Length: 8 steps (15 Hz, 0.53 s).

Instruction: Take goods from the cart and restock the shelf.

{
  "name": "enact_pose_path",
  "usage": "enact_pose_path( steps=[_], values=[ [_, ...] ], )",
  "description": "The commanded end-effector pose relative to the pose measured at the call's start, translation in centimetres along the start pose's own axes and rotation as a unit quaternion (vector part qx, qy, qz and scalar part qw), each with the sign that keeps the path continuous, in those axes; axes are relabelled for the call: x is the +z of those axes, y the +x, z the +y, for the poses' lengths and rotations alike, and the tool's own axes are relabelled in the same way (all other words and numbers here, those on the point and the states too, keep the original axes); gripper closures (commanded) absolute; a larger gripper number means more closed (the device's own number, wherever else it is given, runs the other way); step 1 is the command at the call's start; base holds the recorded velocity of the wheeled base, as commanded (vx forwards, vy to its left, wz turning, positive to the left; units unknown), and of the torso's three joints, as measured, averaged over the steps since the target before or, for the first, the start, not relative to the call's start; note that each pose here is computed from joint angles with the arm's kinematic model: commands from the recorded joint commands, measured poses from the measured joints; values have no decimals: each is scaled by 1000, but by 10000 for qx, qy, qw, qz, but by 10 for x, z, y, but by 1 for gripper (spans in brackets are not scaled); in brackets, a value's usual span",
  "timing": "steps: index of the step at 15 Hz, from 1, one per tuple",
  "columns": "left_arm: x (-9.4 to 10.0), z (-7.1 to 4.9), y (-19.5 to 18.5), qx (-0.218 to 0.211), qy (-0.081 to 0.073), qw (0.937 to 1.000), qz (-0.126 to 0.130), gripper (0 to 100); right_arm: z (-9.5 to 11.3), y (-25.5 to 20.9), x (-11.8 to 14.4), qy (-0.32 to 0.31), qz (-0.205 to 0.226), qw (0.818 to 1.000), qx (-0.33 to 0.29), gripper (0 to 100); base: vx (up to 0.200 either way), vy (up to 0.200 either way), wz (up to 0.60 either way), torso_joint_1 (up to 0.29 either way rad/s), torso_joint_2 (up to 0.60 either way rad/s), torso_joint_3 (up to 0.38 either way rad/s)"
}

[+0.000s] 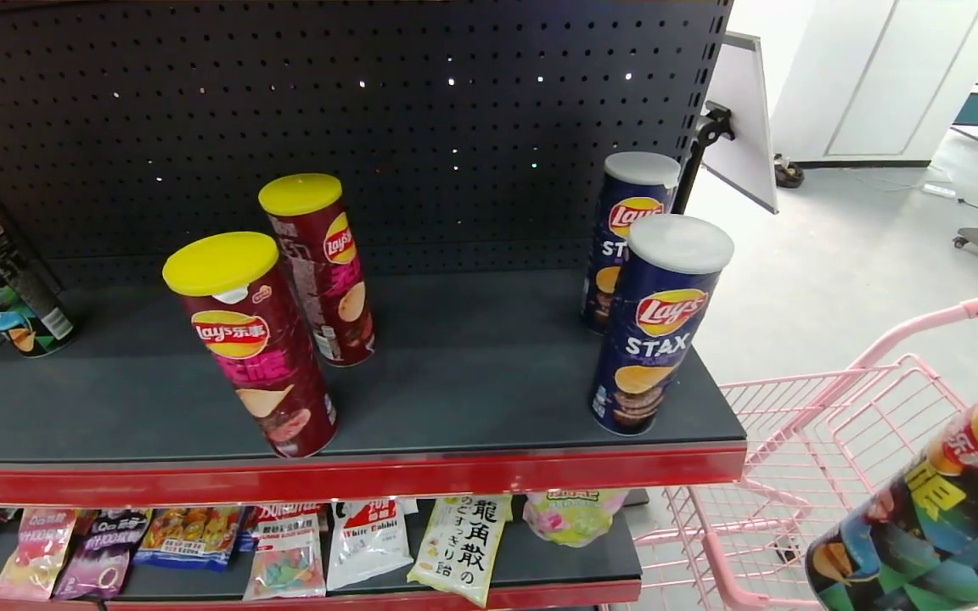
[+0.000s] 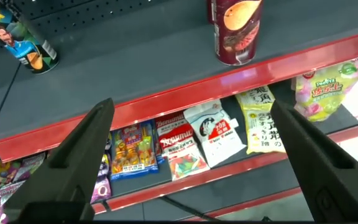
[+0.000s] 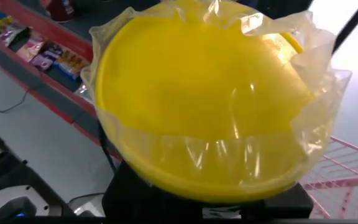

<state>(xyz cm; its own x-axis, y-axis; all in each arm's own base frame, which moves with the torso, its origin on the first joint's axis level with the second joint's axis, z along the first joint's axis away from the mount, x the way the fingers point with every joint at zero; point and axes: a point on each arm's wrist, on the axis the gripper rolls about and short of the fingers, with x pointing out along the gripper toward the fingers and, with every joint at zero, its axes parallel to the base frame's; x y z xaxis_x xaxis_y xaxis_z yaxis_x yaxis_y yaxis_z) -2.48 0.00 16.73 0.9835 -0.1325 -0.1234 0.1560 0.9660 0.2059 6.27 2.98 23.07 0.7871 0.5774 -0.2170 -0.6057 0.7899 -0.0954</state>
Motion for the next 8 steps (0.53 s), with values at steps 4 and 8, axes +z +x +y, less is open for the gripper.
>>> enact_pose_path(
  steps=[4,8],
  values=[
    [0,1,2,127,11,9999,100,0,-5,18,9,43,209,9997,123,100,-200,0,0,4,4,-2],
    [1,1,3,107,11,9999,119,0,-5,20,5,57,284,9995,120,100,-200,0,0,-6,0,1]
  ],
)
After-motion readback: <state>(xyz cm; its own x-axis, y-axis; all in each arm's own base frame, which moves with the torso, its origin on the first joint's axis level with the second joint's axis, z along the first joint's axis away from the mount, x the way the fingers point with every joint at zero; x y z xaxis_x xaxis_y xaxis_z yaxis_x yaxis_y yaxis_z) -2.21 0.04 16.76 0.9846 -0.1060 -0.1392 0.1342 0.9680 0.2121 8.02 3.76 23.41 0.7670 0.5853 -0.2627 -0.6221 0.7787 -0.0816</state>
